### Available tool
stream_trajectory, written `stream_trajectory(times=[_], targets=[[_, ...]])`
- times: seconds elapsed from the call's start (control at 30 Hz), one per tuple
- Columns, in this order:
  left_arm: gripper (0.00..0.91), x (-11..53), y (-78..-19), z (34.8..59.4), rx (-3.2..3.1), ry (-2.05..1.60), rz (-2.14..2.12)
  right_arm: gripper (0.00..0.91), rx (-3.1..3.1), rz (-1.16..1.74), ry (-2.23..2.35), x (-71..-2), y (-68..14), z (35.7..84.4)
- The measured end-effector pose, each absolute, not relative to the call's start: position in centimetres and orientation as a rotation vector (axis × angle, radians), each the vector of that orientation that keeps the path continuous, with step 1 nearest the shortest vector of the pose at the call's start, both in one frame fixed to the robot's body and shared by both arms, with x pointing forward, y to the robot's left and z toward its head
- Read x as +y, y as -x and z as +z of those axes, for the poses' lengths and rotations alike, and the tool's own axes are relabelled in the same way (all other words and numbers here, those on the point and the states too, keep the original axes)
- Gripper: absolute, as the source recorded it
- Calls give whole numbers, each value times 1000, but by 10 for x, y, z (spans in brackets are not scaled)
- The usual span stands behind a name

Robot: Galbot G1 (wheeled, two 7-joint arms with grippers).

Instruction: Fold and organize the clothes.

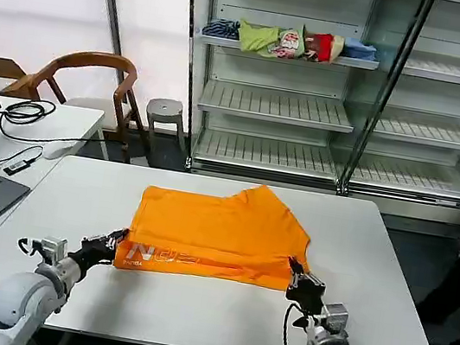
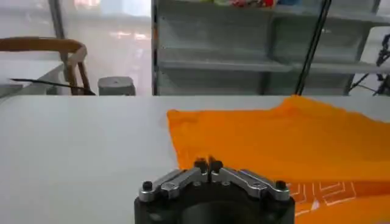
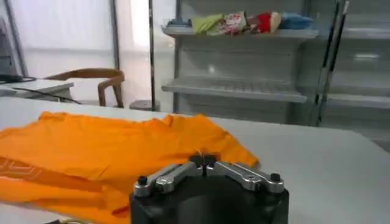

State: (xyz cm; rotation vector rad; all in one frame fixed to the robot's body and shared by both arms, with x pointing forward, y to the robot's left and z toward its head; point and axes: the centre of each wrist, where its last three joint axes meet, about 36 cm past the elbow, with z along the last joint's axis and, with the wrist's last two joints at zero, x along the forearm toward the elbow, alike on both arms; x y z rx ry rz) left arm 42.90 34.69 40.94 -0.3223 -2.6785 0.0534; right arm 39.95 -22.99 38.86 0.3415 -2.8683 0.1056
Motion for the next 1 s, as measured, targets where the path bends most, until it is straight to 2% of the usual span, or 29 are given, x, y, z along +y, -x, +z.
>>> stream_trajectory(times=[0.37,0.4,0.43,1.0], targets=[[40,348,-443,399,-2666,318,32,0,-2853,131,-337,-225,-416,377],[333,348,-444,397,-2664,316,28,0,-2853,132,-334,-225,-417,377],[907,348,-444,396,-2661,316,25,907,-2853,133,-331,-225,-419,376],[907,362,-445,400,-2684,267,-30,907,-2860,165,-265,-239,-427,381]])
